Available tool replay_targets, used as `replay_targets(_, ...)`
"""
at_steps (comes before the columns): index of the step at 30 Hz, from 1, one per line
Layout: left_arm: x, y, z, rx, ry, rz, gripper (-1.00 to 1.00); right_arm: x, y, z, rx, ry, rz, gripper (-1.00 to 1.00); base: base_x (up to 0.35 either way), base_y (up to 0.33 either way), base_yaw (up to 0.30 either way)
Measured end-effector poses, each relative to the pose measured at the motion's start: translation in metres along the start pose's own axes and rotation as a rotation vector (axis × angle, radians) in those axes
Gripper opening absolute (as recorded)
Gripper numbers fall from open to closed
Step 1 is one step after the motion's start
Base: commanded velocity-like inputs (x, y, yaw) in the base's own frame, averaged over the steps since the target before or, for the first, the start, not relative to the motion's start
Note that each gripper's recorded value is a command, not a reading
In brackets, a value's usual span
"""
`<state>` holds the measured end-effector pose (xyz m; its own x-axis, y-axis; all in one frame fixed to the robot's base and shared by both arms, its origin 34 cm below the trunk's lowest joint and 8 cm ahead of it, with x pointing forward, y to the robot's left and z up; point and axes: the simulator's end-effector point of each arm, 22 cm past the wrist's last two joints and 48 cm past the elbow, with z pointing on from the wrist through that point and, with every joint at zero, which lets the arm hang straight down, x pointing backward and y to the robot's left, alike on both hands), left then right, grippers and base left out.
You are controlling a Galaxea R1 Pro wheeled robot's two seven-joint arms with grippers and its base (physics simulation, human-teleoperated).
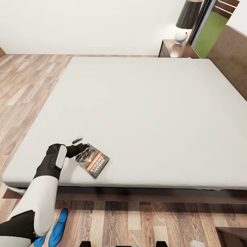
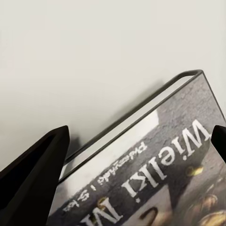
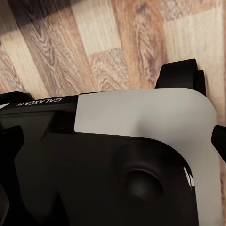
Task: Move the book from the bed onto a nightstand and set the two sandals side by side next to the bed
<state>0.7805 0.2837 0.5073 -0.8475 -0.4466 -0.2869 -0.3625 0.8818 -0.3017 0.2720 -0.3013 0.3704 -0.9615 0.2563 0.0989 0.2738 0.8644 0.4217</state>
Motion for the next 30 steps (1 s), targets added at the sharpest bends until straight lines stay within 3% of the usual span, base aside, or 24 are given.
replay_targets(14,0.0001,-0.0002,0.0002,0.0,0.0,0.001,1.0,-0.0001,0.0002,0.0001,-0.001,0.0,0.0,1.0,-0.107,0.0,0.0)
replay_targets(30,0.0003,-0.0001,0.0001,0.0,0.001,0.0,1.0,0.0,-0.0002,0.0,0.001,0.0,0.0,1.0,-0.01,0.0,0.0)
